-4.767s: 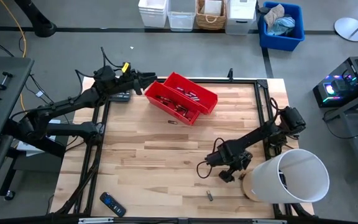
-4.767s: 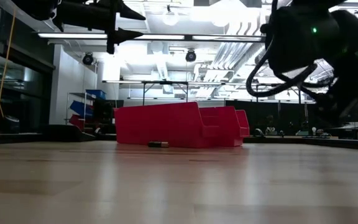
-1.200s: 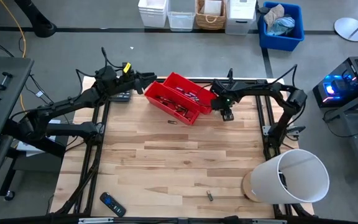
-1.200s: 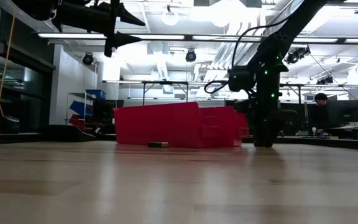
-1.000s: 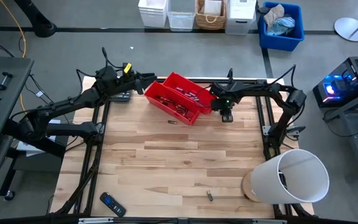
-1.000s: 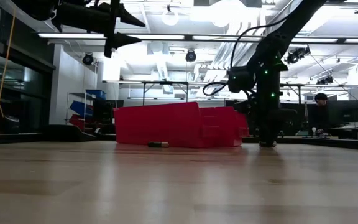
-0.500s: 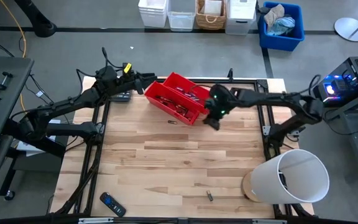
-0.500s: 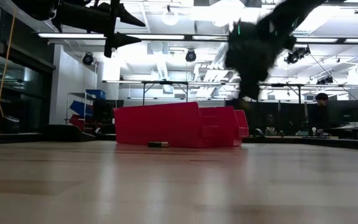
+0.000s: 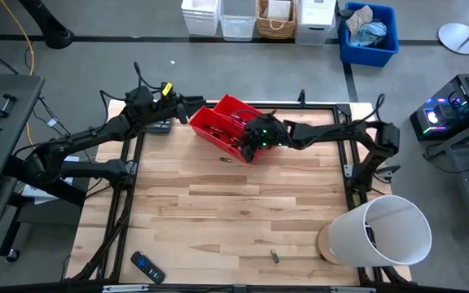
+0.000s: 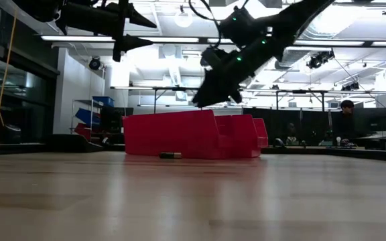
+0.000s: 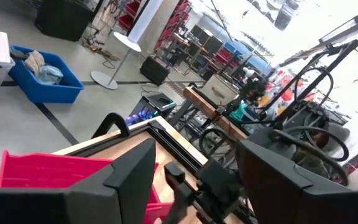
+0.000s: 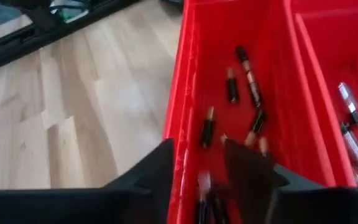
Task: Sort batteries
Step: Put the black battery into the bottom red bin
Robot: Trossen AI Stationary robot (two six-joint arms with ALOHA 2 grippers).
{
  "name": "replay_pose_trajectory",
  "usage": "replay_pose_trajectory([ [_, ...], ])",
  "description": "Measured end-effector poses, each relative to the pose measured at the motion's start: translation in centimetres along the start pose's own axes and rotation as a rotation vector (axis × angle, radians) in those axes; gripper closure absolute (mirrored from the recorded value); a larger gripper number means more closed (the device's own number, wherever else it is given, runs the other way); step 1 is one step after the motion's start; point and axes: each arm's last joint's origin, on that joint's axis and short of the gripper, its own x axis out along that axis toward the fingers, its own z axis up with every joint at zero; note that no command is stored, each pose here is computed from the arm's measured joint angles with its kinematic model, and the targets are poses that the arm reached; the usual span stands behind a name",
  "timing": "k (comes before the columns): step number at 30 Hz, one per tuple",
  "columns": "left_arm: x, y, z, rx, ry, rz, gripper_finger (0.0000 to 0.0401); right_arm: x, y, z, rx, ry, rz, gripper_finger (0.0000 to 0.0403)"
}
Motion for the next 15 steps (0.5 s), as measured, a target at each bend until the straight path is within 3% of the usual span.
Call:
replay_pose_trajectory([
  [4, 0.0, 0.0, 0.0, 0.000, 0.008, -0.011, 0.0188, 0.0, 0.2, 1.5, -0.033, 0.004, -0.078, 0.0221],
  [8, 0.2, -0.4, -0.4, 0.016, 0.088, -0.054, 0.0188, -2.2, -0.1, 4.0, -0.038, 0.105, -0.103, 0.0187],
  [10, 1.1, -1.2, -1.5, 0.104, 0.272, -0.039, 0.0188, -3.8, -0.1, 5.5, -0.051, 0.125, -0.110, 0.0184],
  [13, 2.6, -1.7, -4.4, 0.323, 0.607, 0.017, 0.0188, -6.9, -0.1, 7.5, -0.102, 0.127, -0.146, 0.0182],
  [15, 3.9, -2.5, -5.8, 0.450, 0.733, 0.008, 0.0188, -9.1, -0.2, 8.8, -0.126, 0.103, -0.187, 0.0182],
])
